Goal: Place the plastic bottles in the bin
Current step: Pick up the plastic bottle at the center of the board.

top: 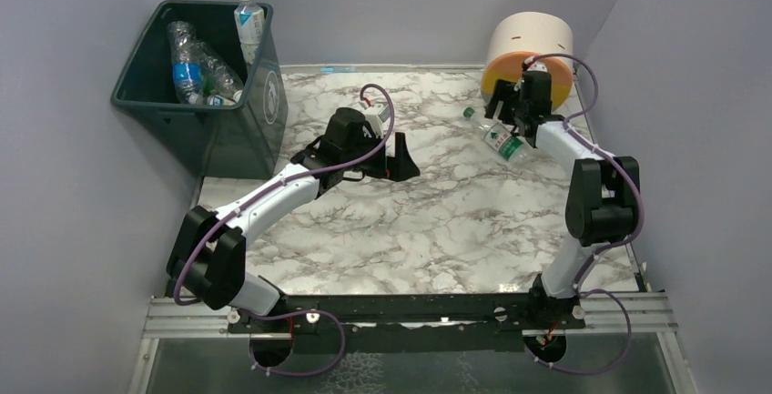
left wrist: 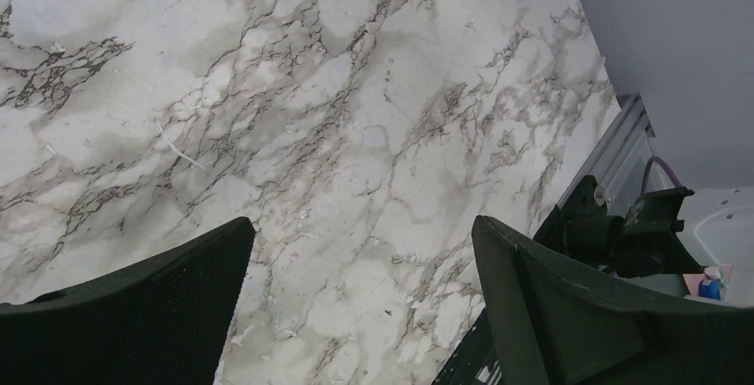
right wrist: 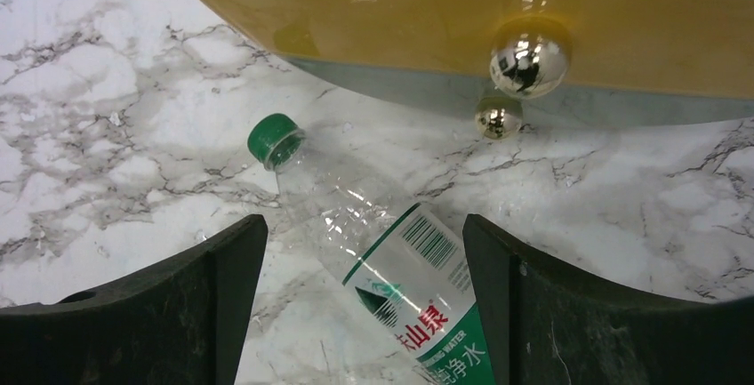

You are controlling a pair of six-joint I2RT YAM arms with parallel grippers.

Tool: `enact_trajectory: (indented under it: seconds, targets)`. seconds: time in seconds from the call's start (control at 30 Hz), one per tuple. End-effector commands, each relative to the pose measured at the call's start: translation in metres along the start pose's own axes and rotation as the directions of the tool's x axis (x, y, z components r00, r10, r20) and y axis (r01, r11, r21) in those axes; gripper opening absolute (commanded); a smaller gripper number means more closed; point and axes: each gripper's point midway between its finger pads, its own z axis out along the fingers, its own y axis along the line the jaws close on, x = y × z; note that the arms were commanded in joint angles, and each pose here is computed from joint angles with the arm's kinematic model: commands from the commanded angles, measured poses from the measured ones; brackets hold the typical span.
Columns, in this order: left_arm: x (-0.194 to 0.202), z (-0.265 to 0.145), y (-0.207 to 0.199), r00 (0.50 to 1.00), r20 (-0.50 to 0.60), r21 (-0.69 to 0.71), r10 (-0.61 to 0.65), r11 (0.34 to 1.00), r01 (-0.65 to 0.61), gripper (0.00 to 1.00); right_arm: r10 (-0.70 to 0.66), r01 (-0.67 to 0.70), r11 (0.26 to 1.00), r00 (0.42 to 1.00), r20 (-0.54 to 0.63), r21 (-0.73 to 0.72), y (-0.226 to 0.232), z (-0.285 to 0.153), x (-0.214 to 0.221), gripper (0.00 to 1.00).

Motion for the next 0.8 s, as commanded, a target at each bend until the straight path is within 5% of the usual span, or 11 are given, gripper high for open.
enact_trajectory:
  seconds: [0.0, 0.77]
  targets:
    - [-0.013, -0.001, -0.009, 0.999, 0.026, 0.017, 0.031, 0.999, -0.031, 0.99, -0.012, 0.012, 1.0, 0.999, -0.052, -0.015, -0.002, 0.009, 0.028, 0.84]
    - [-0.007, -0.001, -0.011, 1.0, 0.025, 0.022, 0.007, 1.0, -0.008, 0.99, 0.046, -0.076, 0.984, 0.982, -0.182, -0.16, 0.027, -0.032, 0.097, 0.83]
